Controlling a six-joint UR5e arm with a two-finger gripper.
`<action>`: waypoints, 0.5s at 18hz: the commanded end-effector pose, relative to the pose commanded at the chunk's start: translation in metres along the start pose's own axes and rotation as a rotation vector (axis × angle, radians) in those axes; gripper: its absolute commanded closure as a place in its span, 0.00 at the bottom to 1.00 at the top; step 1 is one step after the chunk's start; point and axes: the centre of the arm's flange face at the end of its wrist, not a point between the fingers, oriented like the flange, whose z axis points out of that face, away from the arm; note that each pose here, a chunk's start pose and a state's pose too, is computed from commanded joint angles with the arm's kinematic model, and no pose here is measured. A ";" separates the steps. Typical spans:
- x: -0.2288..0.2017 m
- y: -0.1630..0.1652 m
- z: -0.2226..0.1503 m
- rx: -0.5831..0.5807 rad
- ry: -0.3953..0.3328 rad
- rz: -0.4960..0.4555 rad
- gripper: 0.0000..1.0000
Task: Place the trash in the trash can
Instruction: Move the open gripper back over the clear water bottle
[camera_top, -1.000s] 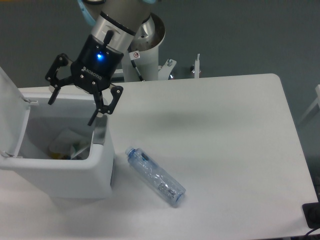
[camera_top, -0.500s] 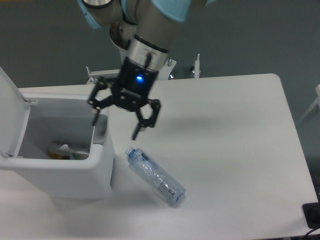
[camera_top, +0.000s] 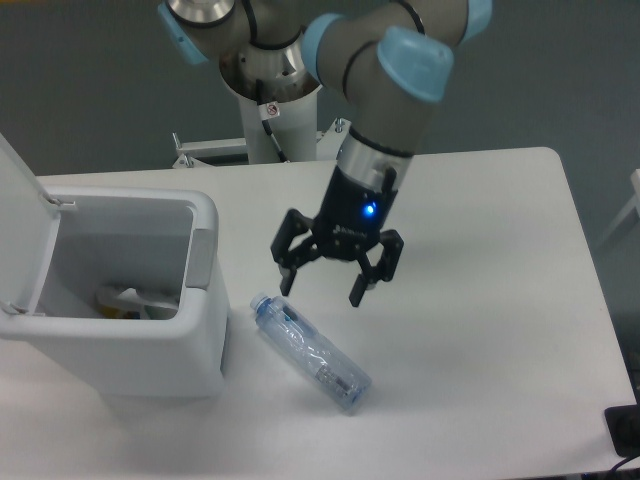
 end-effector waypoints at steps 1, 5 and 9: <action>-0.003 -0.004 0.016 -0.031 -0.029 -0.032 0.00; -0.004 -0.022 0.077 -0.115 -0.181 -0.110 0.00; -0.011 -0.020 0.114 -0.201 -0.245 -0.141 0.00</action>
